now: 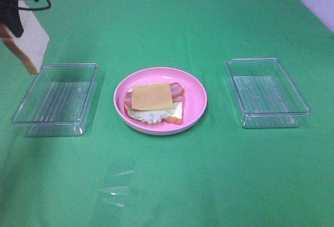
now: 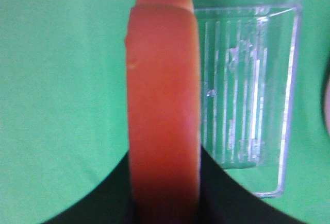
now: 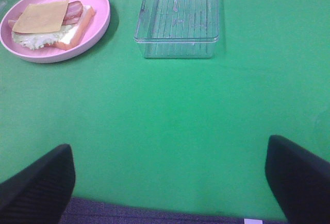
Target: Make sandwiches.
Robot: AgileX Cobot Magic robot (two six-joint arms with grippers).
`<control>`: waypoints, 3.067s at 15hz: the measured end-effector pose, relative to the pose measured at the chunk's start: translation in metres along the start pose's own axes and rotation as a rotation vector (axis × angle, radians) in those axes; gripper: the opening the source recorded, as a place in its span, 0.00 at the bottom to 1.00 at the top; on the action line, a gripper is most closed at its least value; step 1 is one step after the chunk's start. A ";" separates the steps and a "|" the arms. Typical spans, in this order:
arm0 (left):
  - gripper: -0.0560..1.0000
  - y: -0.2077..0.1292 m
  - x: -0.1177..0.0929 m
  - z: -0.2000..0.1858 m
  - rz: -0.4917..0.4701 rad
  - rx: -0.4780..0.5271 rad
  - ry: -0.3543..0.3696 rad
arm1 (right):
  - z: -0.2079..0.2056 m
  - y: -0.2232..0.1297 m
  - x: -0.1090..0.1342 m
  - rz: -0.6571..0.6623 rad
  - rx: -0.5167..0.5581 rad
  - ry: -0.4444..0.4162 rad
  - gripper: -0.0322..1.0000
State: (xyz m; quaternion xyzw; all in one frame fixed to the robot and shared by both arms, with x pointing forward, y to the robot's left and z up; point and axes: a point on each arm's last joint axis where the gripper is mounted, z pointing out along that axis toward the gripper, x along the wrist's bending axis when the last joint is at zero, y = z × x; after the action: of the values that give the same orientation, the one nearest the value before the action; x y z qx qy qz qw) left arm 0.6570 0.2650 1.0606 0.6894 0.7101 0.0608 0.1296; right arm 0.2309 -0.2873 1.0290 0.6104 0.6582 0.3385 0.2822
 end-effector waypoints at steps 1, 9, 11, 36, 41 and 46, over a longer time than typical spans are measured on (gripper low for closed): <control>0.23 -0.003 -0.008 -0.020 -0.017 -0.038 -0.075 | 0.000 0.000 0.000 0.000 0.000 0.000 0.96; 0.23 -0.045 -0.063 -0.008 0.009 -0.055 -0.604 | 0.000 0.000 0.000 0.000 0.000 0.000 0.96; 0.23 -0.049 -0.091 0.009 0.078 -0.071 -0.624 | 0.000 0.000 0.000 0.000 0.000 0.000 0.96; 0.60 -0.063 -0.144 0.136 -0.042 0.144 -0.704 | 0.000 0.000 0.000 -0.001 0.000 0.000 0.96; 0.90 -0.058 -0.142 0.127 -0.015 0.197 -0.627 | 0.000 0.000 0.000 -0.001 0.000 0.000 0.96; 0.91 -0.039 -0.138 0.094 0.094 0.252 -0.475 | 0.000 0.000 0.000 -0.001 0.000 0.000 0.96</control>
State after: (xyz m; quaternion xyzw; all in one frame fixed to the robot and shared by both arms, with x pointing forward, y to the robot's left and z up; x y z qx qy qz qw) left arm 0.6465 0.1171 0.9738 0.7273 0.6289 -0.1855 0.2026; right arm 0.2309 -0.2873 1.0290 0.6101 0.6585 0.3383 0.2824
